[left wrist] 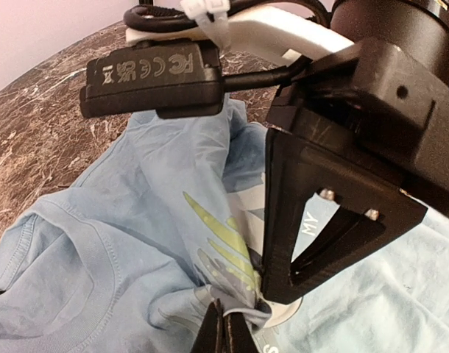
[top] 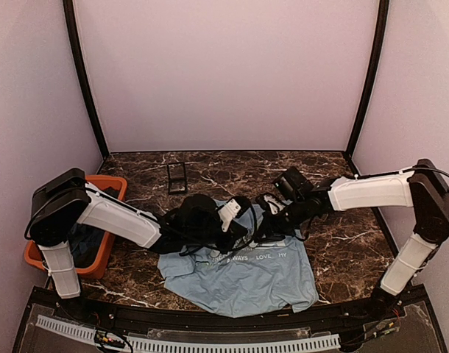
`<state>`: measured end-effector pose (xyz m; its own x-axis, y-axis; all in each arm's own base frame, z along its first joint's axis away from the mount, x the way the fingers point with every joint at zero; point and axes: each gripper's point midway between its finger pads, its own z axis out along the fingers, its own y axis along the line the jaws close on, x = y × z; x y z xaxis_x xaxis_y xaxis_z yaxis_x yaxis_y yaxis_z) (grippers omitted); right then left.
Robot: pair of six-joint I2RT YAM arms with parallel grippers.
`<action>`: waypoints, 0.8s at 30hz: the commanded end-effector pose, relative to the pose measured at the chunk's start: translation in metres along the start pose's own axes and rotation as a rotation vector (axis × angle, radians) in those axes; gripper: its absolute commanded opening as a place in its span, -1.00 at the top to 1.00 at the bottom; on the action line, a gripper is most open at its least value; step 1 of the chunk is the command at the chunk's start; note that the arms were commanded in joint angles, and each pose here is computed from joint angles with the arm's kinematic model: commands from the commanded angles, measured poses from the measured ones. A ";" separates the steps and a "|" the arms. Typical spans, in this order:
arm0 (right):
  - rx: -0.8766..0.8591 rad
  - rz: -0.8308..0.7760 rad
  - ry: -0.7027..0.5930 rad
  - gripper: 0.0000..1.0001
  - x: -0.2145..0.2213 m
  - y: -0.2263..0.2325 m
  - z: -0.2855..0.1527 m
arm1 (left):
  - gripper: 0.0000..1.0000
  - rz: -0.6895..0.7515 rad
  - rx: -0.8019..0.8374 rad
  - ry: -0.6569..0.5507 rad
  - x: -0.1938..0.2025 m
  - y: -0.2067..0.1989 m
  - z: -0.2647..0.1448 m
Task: Pin the brooch onto the clothing
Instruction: Cross the brooch on the flattened clothing.
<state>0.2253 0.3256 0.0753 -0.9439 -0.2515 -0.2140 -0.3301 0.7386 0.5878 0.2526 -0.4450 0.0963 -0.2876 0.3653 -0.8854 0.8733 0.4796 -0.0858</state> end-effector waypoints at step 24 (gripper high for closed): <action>0.041 0.110 -0.192 1.00 -0.025 -0.022 -0.056 | 0.99 0.005 0.020 -0.126 -0.029 -0.006 -0.017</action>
<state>0.2422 0.2926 0.1017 -0.9534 -0.1320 -0.2713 -0.2731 0.7596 0.5903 0.2531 -0.4457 0.1112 -0.2562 0.3107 -0.9153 0.8750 0.4769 -0.0830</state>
